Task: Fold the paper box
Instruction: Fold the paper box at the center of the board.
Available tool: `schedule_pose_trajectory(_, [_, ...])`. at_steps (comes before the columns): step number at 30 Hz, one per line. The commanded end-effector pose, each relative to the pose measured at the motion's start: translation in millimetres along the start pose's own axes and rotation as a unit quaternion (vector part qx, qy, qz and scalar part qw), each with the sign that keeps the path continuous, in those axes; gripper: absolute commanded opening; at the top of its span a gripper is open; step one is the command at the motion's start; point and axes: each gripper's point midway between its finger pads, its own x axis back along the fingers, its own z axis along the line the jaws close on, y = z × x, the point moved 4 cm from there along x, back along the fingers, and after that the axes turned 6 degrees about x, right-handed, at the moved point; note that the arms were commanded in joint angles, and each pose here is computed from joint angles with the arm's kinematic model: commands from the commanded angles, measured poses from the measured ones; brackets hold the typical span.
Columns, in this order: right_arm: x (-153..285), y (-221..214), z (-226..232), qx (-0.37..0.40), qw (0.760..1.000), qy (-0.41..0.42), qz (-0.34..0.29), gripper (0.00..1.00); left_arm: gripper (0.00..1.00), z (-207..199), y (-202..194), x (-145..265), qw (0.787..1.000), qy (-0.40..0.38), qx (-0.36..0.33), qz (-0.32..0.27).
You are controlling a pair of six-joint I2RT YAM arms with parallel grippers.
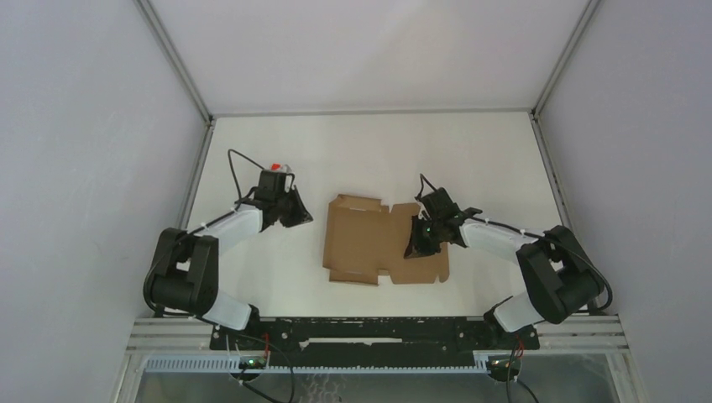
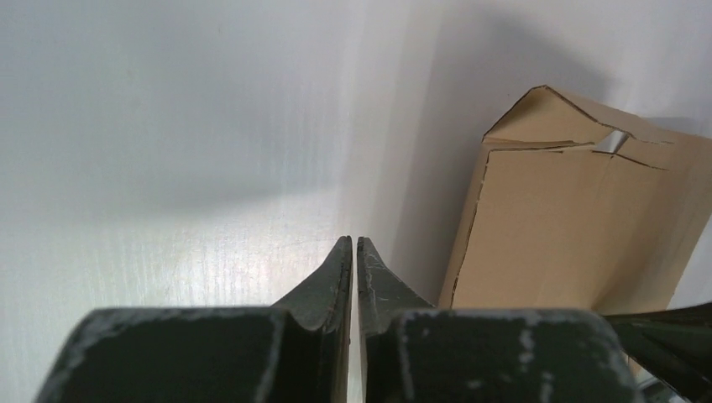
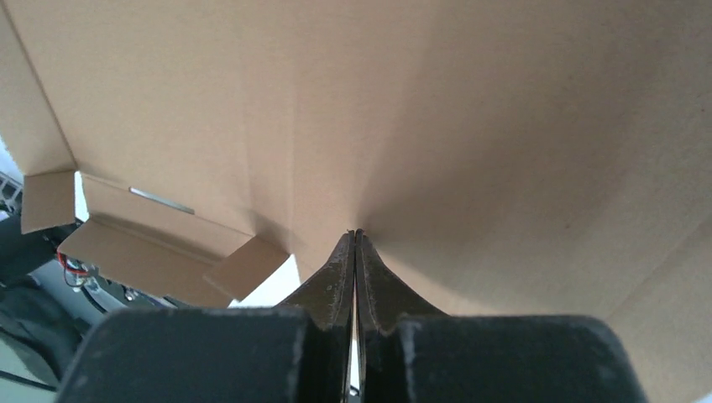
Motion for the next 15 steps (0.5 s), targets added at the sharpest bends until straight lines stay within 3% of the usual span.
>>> schedule_pose_trajectory(1, [-19.0,8.3,-0.3,-0.036,0.997,0.055,-0.029,0.05,0.08,-9.0,0.0,-6.6,1.0,-0.002,-0.001,0.0])
schedule_pose_trajectory(9, [-56.6,3.2,25.5,-0.059,0.991,0.114,-0.023,0.02,0.06,-39.1,9.3,-3.9,1.0,-0.024,-0.015,0.004])
schedule_pose_trajectory(15, [-73.2,3.4,41.0,-0.079,0.986,0.145,-0.022,0.0,0.08,-58.2,21.4,19.7,0.998,-0.048,-0.024,-0.024])
